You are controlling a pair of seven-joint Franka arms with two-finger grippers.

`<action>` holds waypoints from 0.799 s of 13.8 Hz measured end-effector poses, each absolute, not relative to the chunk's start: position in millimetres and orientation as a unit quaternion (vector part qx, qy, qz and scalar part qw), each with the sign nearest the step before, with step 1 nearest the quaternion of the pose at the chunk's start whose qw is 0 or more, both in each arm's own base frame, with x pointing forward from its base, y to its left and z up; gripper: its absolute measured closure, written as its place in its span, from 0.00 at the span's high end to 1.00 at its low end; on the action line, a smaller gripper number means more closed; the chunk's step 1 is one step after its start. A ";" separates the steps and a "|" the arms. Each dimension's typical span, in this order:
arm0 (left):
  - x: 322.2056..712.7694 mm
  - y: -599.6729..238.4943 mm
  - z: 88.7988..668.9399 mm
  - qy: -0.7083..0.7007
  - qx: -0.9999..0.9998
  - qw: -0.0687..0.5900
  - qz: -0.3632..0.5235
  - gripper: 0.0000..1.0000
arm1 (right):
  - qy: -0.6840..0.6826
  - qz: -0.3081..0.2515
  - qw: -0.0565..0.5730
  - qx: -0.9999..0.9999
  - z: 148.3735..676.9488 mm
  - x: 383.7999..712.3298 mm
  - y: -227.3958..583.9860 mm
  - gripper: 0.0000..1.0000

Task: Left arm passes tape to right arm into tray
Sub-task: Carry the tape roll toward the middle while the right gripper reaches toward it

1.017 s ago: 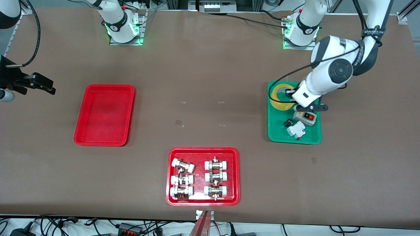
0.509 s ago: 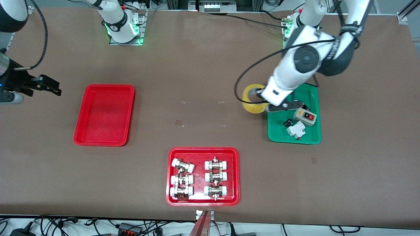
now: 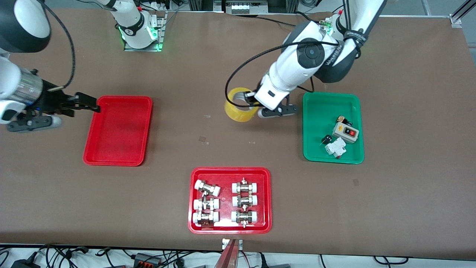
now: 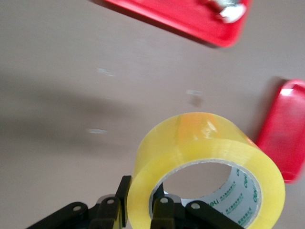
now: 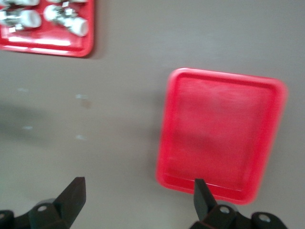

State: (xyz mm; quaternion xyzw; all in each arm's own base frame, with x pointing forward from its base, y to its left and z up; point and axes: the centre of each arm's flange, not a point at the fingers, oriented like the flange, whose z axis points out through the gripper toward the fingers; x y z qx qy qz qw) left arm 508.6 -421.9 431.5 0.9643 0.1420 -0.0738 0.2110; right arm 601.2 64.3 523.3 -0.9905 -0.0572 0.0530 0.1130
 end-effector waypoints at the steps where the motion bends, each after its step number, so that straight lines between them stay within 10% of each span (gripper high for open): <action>1: 506.6 -431.3 437.4 0.152 0.957 0.239 -0.069 0.22 | -0.063 0.059 0.133 -0.987 518.3 601.6 79.7 1.00; 11: 475.9 -498.8 453.9 0.212 0.907 0.363 -0.022 0.22 | -0.097 0.076 0.337 -0.933 516.9 598.7 178.6 1.00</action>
